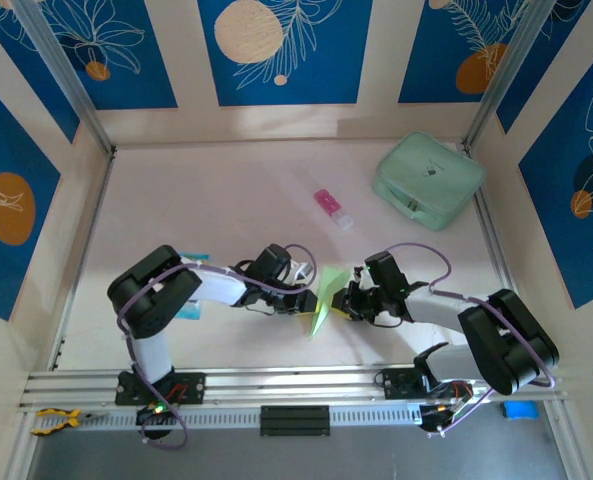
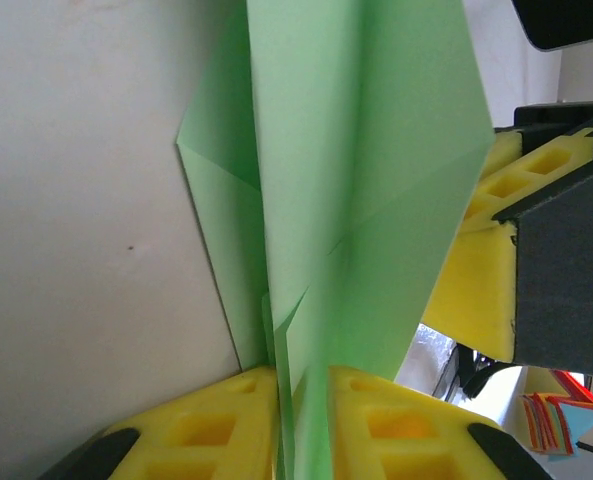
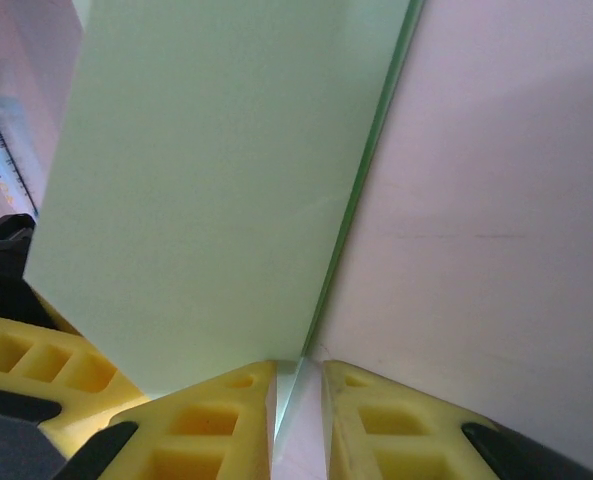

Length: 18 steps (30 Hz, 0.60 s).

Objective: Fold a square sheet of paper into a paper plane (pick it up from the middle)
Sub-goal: Turn over a paper plane at the center of the table.

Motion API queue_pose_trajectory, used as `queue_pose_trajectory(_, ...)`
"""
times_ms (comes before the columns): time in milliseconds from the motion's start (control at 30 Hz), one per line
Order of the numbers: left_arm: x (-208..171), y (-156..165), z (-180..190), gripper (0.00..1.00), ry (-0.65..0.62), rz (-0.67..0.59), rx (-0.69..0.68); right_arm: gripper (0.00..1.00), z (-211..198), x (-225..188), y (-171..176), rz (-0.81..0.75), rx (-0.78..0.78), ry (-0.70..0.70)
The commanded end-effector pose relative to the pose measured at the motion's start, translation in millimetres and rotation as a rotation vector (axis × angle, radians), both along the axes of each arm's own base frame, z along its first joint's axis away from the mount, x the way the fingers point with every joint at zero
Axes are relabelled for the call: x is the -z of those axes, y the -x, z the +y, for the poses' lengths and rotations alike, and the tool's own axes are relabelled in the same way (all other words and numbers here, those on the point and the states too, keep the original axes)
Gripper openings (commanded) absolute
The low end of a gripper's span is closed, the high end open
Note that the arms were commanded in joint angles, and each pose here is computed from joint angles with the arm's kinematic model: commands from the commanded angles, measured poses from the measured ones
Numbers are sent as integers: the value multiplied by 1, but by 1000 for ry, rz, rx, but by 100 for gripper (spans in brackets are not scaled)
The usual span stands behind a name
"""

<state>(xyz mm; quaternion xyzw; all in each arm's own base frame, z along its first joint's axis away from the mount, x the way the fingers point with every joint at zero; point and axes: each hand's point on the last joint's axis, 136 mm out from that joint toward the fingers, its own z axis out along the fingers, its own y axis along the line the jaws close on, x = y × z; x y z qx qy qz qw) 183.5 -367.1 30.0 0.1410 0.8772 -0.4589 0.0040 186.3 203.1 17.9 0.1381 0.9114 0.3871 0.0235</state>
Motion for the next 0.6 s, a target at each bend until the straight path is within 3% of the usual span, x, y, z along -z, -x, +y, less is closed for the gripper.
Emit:
queue_pose_trajectory(0,-10,2,-12,21,53,3,32,21,5,-3,0,14,-14,-16)
queue_pose_trajectory(333,-20,0,-12,8,65,-39,25,21,5,-3,-1,12,-6,-17)
queue_pose_trajectory(567,-28,-9,8,1,-47,-157,-8,27,-3,-17,-8,-37,44,6)
